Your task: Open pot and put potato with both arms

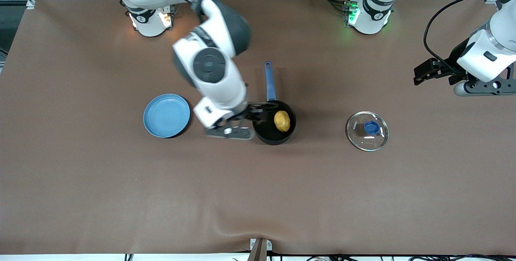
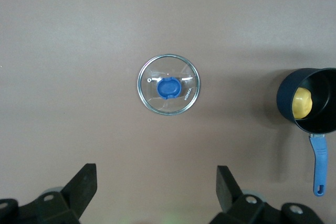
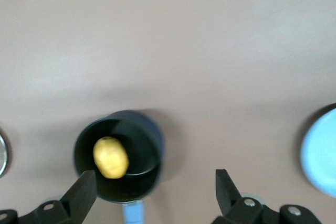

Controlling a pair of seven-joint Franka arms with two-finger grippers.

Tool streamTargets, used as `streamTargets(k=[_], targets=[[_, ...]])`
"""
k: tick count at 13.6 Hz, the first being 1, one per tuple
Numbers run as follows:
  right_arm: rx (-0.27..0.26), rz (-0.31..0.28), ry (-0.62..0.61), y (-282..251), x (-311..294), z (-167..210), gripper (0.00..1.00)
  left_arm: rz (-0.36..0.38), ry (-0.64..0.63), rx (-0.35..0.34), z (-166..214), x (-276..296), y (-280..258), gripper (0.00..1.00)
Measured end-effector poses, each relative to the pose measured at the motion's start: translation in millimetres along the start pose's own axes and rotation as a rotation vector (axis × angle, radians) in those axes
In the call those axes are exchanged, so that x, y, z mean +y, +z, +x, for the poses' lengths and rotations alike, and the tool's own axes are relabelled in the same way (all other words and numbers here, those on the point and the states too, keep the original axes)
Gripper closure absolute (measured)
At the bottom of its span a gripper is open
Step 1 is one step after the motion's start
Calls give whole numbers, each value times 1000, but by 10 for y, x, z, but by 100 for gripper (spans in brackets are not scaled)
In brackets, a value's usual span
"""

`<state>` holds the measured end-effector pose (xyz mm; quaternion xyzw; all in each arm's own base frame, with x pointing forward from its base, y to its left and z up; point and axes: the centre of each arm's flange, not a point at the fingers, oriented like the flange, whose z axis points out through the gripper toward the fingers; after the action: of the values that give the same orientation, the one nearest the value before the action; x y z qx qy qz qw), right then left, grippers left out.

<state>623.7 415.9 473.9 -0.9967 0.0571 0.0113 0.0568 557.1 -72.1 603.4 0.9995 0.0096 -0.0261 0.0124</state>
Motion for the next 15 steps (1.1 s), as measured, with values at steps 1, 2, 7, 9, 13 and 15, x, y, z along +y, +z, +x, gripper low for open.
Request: streamTargets(k=[1, 2, 7, 9, 13, 15], targets=[[10, 4, -8, -252, 300, 162, 0, 0, -3, 0, 3, -20, -1, 0], [14, 3, -1, -498, 595, 278, 0, -1, -6, 0, 6, -42, -1, 0], [6, -75, 75, -1271, 1643, 432, 0, -3, -20, 1, 20, -156, -7, 0], [28, -58, 88, -1551, 1952, 462, 0, -3, -22, 1, 22, -168, -8, 0], [-24, -42, 127, -1892, 2729, 489, 0, -5, -18, 5, 11, -147, -29, 0], [-6, -35, 92, -2137, 3080, 456, 0, -5, -18, 7, 8, -147, -38, 0]])
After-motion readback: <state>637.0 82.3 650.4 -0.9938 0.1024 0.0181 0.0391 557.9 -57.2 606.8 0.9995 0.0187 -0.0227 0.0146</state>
